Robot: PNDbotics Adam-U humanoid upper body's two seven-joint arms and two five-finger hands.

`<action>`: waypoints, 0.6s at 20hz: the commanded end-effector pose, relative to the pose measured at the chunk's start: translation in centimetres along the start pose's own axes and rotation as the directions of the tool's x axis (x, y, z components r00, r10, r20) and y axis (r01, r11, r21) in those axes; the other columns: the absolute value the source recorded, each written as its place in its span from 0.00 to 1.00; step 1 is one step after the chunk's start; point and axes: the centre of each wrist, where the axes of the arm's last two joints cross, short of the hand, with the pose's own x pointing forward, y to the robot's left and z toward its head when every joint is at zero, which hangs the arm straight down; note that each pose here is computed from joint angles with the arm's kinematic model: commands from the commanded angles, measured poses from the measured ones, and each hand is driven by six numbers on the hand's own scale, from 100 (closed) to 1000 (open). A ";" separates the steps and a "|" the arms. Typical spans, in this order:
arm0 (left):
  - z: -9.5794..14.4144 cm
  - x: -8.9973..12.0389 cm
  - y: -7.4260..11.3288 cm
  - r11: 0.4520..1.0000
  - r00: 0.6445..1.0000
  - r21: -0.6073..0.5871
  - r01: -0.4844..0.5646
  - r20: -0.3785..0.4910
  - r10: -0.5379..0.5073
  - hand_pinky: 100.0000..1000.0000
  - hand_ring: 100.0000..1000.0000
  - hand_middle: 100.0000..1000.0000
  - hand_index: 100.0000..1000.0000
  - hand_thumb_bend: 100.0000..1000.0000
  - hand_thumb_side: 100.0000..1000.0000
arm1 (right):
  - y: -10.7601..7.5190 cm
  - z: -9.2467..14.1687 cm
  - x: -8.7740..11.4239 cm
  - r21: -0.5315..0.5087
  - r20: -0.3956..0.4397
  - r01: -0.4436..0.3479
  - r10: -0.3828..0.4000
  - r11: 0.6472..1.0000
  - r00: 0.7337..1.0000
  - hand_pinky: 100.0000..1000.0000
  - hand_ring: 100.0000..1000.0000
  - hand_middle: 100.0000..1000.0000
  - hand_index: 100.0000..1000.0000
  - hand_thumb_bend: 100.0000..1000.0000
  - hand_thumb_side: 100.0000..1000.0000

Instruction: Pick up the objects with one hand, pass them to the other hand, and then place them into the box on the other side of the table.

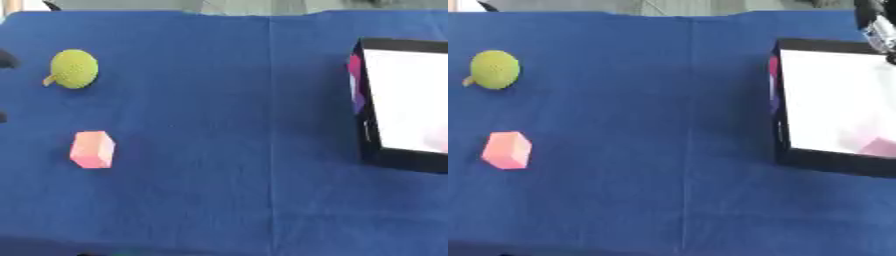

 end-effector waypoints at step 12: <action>-3.9 3.1 -1.1 0.952 0.973 -0.221 0.212 0.142 -0.184 0.93 0.88 0.78 0.87 0.56 0.42 | 0.6 -0.8 -0.1 0.054 -0.031 -0.001 0.003 0.999 1.000 1.00 1.00 1.00 1.00 0.00 0.32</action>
